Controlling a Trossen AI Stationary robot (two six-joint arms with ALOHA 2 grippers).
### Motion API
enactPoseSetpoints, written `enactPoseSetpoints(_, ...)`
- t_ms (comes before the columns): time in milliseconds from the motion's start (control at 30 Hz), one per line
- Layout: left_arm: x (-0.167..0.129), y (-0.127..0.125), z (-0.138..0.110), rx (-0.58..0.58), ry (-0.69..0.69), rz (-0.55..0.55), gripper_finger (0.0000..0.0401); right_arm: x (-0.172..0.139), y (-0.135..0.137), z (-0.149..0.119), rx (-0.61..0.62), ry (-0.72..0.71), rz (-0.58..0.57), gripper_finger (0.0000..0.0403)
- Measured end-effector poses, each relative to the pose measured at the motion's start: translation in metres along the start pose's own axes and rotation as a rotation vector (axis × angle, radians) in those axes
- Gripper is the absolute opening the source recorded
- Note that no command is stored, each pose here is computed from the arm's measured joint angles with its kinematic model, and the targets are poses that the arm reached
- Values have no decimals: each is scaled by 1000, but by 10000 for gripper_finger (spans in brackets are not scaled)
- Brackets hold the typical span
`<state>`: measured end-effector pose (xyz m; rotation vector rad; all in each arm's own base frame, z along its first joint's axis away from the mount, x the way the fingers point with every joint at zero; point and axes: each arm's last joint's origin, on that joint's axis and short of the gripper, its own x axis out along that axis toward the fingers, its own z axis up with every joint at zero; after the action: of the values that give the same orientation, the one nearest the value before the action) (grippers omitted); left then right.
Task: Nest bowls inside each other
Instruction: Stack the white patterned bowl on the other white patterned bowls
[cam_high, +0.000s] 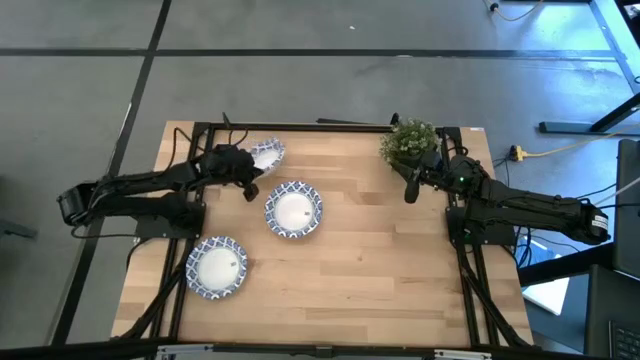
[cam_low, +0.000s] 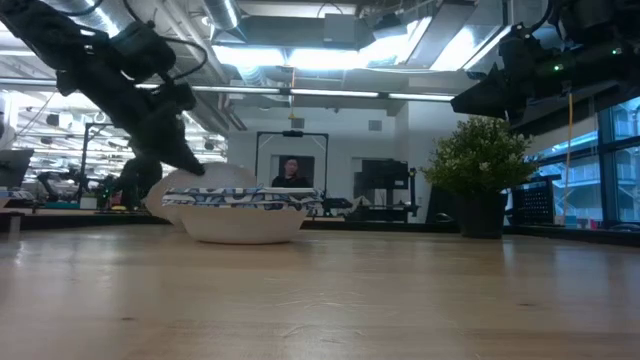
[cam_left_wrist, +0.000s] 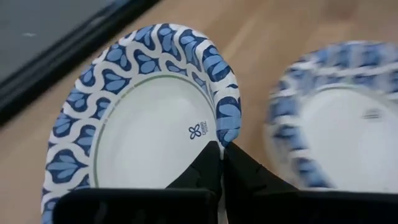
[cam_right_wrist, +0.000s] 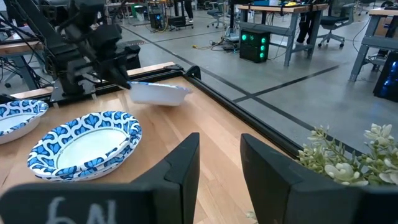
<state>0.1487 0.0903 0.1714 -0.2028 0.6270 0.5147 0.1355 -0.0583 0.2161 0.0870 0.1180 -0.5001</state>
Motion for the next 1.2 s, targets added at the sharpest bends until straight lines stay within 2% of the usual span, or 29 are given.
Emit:
enactPoseSetpoints(167, -5, -10, 7, -2, -68, -111, 1, 0, 0, 0, 0, 0, 0, 117)
enactPoseSetpoints(333, -19, -14, 33, 52, -157, -120, 0, 0, 0, 0, 0, 0, 0, 117)
enactPoseSetpoints(467, -32, -15, 57, 85, -104, -110, 0, 0, 0, 0, 1, 0, 0, 117)
enactPoseSetpoints(567, -40, -20, 71, 135, -15, -93, 0, 0, 0, 0, 0, 0, 0, 117)
enactPoseSetpoints(767, -43, -45, 97, 221, 37, -170, 0, 0, 0, 0, 3, 0, 0, 117)
enactPoseSetpoints(867, -36, -62, 103, 276, 61, -217, 0, 0, 0, 0, 4, 0, 0, 117)
enactPoseSetpoints(1000, -21, -83, 96, 347, 149, -212, 0, 0, 0, 0, 24, 0, 0, 117)
enactPoseSetpoints(1200, -5, -108, 85, 365, 216, -239, 0, 0, 1, 0, 30, 2, 24, 117)
